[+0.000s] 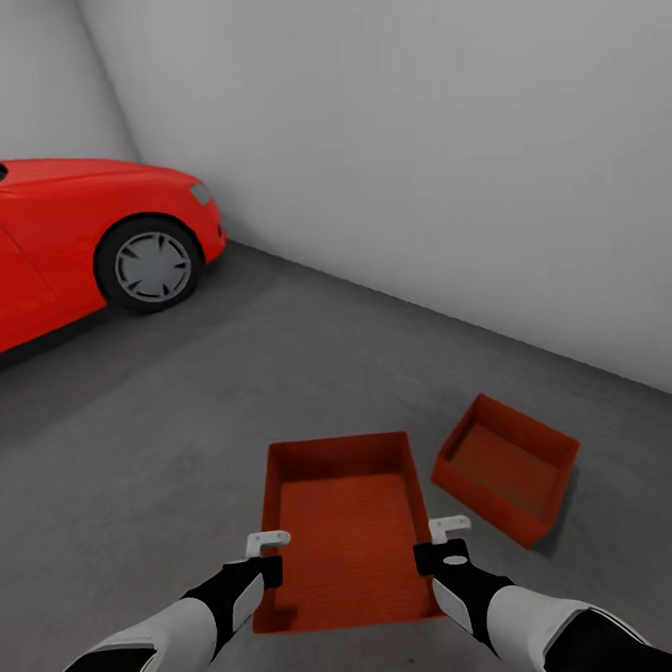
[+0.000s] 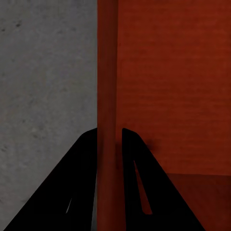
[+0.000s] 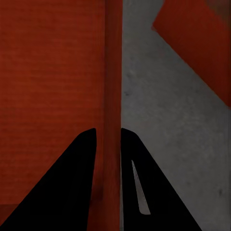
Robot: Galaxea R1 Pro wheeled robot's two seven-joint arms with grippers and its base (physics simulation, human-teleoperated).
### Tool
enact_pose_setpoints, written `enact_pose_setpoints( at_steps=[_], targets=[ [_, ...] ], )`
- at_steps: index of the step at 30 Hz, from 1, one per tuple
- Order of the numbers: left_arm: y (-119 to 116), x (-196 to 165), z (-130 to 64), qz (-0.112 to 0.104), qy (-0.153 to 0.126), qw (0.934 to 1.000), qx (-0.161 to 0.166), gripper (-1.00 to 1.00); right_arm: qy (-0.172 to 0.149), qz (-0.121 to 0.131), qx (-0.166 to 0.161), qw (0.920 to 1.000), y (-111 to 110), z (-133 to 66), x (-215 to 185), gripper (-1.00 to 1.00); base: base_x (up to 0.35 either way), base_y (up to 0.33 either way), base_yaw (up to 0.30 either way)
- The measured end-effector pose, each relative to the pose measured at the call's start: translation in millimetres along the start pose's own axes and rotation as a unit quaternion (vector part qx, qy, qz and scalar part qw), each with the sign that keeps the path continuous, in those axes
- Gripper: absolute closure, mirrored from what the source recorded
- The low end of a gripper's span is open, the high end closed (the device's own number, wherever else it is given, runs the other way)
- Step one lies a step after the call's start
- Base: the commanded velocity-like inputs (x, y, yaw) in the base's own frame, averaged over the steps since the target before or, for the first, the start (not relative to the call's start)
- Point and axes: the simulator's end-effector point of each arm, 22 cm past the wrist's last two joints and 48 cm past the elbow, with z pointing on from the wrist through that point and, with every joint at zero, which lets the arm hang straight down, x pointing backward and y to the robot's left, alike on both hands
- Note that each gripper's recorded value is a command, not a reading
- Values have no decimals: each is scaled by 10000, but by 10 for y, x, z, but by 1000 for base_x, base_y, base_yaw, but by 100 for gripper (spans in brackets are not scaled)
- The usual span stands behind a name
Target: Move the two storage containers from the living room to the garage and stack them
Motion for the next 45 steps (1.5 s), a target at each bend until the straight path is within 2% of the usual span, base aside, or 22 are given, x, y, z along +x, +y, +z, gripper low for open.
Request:
enact_pose_setpoints(
  at_steps=[40,45],
  targets=[
    [-1,-3,0,-4,-7,10000,-1,100,-8,-2,0,10000,-2,0,-6,100,321,0,-2],
    [2,1,0,-3,2,10000,-1,100,1,-4,3,10000,2,-1,-2,100,322,0,-155]
  ],
)
